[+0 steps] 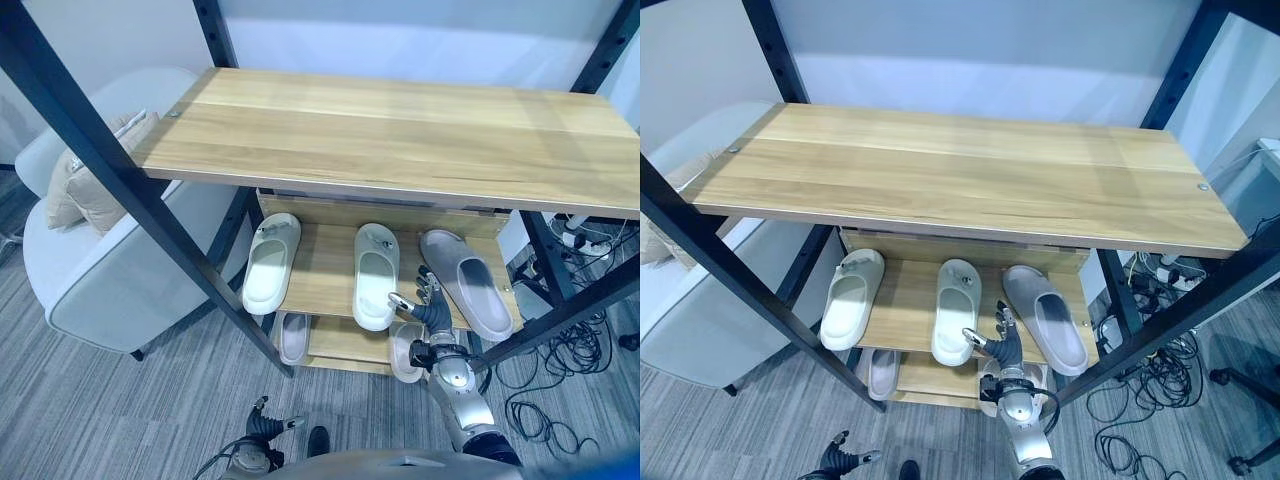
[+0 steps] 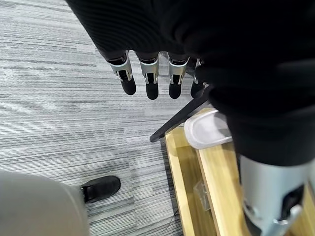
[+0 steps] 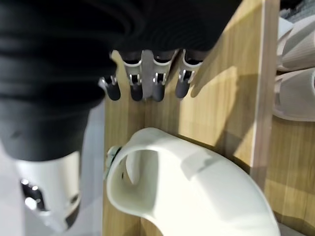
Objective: Arrange the slippers neatly on the shoe rack.
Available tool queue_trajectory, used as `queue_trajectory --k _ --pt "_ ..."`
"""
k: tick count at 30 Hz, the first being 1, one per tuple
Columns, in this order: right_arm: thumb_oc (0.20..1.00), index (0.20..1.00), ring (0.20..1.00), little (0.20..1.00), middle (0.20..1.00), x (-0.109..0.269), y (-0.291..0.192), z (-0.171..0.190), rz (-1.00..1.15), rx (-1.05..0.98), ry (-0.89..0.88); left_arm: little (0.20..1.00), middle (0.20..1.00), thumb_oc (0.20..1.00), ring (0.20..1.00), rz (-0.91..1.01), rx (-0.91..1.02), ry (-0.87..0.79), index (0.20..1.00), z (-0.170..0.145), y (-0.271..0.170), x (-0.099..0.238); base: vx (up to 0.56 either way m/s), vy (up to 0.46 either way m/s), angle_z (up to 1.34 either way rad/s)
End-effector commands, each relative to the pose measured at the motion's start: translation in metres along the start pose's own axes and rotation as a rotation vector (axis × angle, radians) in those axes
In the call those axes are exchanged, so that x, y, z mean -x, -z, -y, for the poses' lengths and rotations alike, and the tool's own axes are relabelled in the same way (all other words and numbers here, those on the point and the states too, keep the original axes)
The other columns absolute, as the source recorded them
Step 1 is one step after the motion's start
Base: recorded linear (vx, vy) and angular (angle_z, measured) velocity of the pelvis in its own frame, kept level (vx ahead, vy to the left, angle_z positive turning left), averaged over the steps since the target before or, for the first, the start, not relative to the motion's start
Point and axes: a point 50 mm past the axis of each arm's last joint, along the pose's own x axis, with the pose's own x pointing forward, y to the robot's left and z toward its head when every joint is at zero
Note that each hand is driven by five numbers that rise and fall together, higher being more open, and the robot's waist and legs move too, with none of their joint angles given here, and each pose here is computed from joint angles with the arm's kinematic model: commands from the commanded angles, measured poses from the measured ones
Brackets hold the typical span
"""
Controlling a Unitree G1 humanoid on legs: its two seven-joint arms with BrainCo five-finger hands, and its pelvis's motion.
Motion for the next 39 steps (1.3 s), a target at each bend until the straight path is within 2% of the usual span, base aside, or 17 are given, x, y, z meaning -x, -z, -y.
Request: queue_trajectory --k 1,8,12,13,18,30,39 --pt "1.0 1.0 1.0 1.0 1.0 -0.013 -0.027 -0.01 0.124 -0.027 -0.04 1.0 1.0 1.0 1.0 -0.169 -0.046 0.06 1.0 0.02 0.047 0.021 0.03 0.008 -0.11" --pt "1.0 1.0 1.0 1.0 1.0 -0.026 -0.032 -0.025 0.097 -0.046 -0.083 1.0 1.0 1.0 1.0 -0.193 -0.069 0.074 1.0 0.023 0.057 0.027 0.02 0.007 0.05" --pt "1.0 1.0 1.0 1.0 1.0 -0.027 -0.029 -0.027 0.065 -0.126 -0.032 1.0 1.0 1.0 1.0 -0.221 -0.059 0.073 1.0 0.022 0.064 0.03 0.0 0.0 0.0" --pt "1.0 1.0 1.0 1.0 1.0 -0.028 -0.031 -0.023 0.075 -0.13 0.018 1.0 1.0 1.0 1.0 -0.23 -0.052 0.071 1.0 0.022 0.067 0.031 0.0 0.0 0.0" --pt "1.0 1.0 1.0 1.0 1.0 -0.031 -0.032 -0.024 0.068 -0.119 0.043 1.0 1.0 1.0 1.0 -0.233 -0.05 0.085 1.0 0.025 0.067 0.032 0.0 0.003 0.04" --pt "1.0 1.0 1.0 1.0 1.0 -0.051 -0.038 -0.027 0.022 -0.087 0.0 1.0 1.0 1.0 1.0 -0.191 -0.056 0.109 1.0 0.029 0.059 0.03 -0.01 0.016 0.04" --pt "1.0 1.0 1.0 1.0 1.0 -0.061 -0.051 -0.045 0.033 -0.091 -0.063 1.0 1.0 1.0 1.0 -0.194 -0.05 0.118 1.0 0.031 0.058 0.03 0.0 0.014 0.04"
